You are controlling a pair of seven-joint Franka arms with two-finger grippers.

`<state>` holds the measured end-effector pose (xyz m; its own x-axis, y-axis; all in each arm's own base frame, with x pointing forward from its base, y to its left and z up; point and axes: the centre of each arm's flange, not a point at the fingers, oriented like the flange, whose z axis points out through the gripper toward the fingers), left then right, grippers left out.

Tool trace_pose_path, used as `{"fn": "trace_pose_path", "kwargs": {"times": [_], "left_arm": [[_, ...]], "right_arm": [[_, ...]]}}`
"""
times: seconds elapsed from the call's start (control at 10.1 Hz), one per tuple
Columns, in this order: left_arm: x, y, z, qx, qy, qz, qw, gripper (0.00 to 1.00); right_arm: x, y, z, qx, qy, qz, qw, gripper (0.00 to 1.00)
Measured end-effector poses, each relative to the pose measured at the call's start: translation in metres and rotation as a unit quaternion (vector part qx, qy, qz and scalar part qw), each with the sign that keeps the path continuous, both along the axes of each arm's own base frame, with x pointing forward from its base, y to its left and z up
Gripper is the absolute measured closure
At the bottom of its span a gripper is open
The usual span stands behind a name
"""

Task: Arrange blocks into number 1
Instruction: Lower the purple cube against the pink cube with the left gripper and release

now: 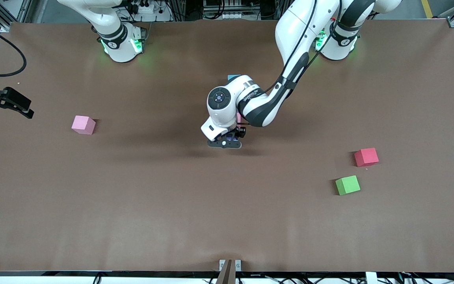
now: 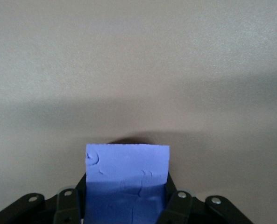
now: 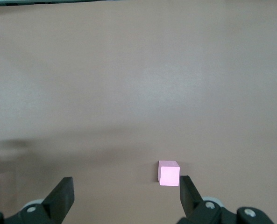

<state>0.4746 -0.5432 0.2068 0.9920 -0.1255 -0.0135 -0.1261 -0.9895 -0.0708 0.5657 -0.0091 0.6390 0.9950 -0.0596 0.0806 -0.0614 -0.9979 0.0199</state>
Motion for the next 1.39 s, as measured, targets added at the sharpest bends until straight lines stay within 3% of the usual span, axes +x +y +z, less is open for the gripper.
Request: {"fn": "trace_pose_path", "kwargs": {"times": [0.4, 0.89, 1.39], "left_arm": [[0.010, 0.007, -0.001, -0.028, -0.033, -0.006, 0.999, 0.41], [0.009, 0.006, -0.002, -0.031, -0.034, -0.007, 0.999, 0.41], [-0.011, -0.002, -0.002, -0.036, -0.023, 0.005, 0.999, 0.41]], "right_arm": [[-0.002, -0.002, 0.016, 0.000, -0.009, 0.001, 1.000, 0.00], [-0.002, -0.003, 0.019, 0.000, -0.010, 0.000, 1.000, 0.00], [-0.003, -0.002, 0.018, 0.008, -0.008, 0.009, 1.000, 0.00]]}}
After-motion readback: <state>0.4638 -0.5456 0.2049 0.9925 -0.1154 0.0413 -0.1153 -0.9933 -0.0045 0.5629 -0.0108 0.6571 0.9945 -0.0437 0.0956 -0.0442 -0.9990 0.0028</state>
